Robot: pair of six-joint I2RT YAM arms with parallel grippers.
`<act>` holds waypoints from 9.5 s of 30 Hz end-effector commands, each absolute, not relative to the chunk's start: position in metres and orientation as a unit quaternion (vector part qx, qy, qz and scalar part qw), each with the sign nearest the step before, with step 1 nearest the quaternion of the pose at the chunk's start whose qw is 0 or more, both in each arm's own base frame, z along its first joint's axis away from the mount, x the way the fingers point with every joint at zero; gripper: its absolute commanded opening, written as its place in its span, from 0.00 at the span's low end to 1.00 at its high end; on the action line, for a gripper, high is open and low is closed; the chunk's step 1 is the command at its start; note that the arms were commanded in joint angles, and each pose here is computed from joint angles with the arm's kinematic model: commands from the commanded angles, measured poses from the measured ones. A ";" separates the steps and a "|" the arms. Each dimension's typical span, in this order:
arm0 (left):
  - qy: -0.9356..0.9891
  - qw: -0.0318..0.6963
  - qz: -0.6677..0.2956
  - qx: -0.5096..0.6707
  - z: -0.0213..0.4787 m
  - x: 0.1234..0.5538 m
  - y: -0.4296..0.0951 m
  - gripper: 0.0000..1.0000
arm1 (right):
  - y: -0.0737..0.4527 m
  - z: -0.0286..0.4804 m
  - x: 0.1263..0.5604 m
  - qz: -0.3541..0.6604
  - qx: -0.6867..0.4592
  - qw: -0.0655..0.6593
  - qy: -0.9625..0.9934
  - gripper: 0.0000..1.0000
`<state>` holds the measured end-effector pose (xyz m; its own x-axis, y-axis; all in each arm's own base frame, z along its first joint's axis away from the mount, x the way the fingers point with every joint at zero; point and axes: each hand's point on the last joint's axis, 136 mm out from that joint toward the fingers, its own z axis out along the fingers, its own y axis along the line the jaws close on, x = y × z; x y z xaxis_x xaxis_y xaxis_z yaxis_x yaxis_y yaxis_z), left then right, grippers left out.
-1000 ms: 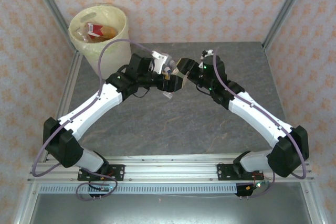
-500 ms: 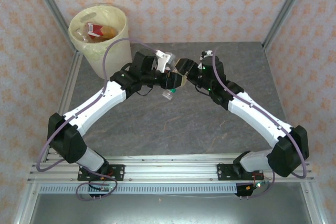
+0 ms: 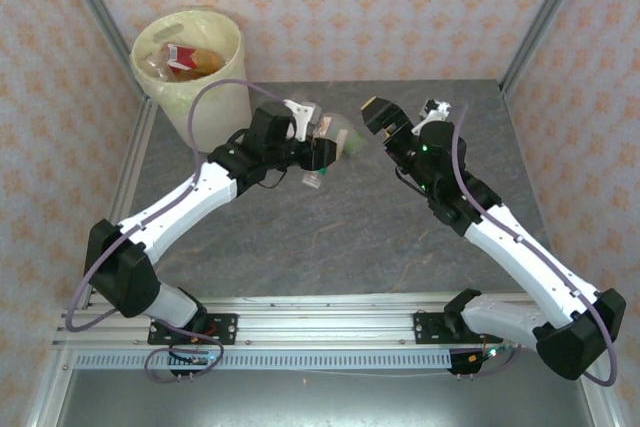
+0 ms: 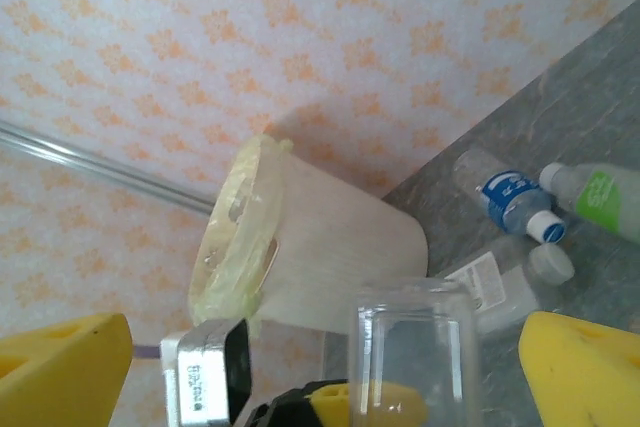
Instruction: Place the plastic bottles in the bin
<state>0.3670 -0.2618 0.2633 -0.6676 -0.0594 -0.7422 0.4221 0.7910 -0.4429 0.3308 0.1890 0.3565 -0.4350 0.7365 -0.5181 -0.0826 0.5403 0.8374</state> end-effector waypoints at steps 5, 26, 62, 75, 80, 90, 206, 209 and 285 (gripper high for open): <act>0.828 0.506 -0.240 -0.036 0.315 0.392 -0.185 0.42 | 0.158 0.322 0.325 0.343 0.228 0.512 0.754 0.99; 0.659 0.691 -0.056 -0.292 0.451 0.388 -0.017 0.43 | 0.144 0.327 0.295 0.349 0.182 0.539 0.745 1.00; 0.516 0.621 -0.024 -0.589 0.400 0.535 0.094 0.51 | 0.129 0.315 0.268 0.344 0.184 0.519 0.760 0.99; 0.530 0.586 -0.096 -0.605 0.373 0.601 0.118 0.89 | 0.117 0.316 0.261 0.328 0.187 0.529 0.760 0.99; 0.547 0.592 -0.099 -0.583 0.388 0.599 0.115 0.96 | 0.114 0.309 0.261 0.322 0.194 0.528 0.761 0.99; 0.559 0.594 -0.127 -0.564 0.412 0.589 0.104 1.00 | 0.113 0.306 0.262 0.315 0.195 0.529 0.764 0.99; 0.982 0.144 0.058 0.108 0.069 0.377 -0.197 1.00 | 0.184 0.152 0.309 0.271 0.135 0.353 0.886 0.99; 0.984 0.134 0.024 0.118 0.063 0.379 -0.214 1.00 | 0.184 0.153 0.308 0.270 0.131 0.353 0.886 0.99; 0.736 0.587 0.030 -0.335 0.425 0.492 0.023 0.62 | 0.163 0.229 0.299 0.297 0.105 0.475 0.822 0.99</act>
<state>0.4847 0.0010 0.4093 -0.1846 -0.4409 -0.8784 -0.4755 0.8222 -0.3128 0.3022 0.1688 0.2326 -0.5368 0.4595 -0.7076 -0.1225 0.7874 0.6042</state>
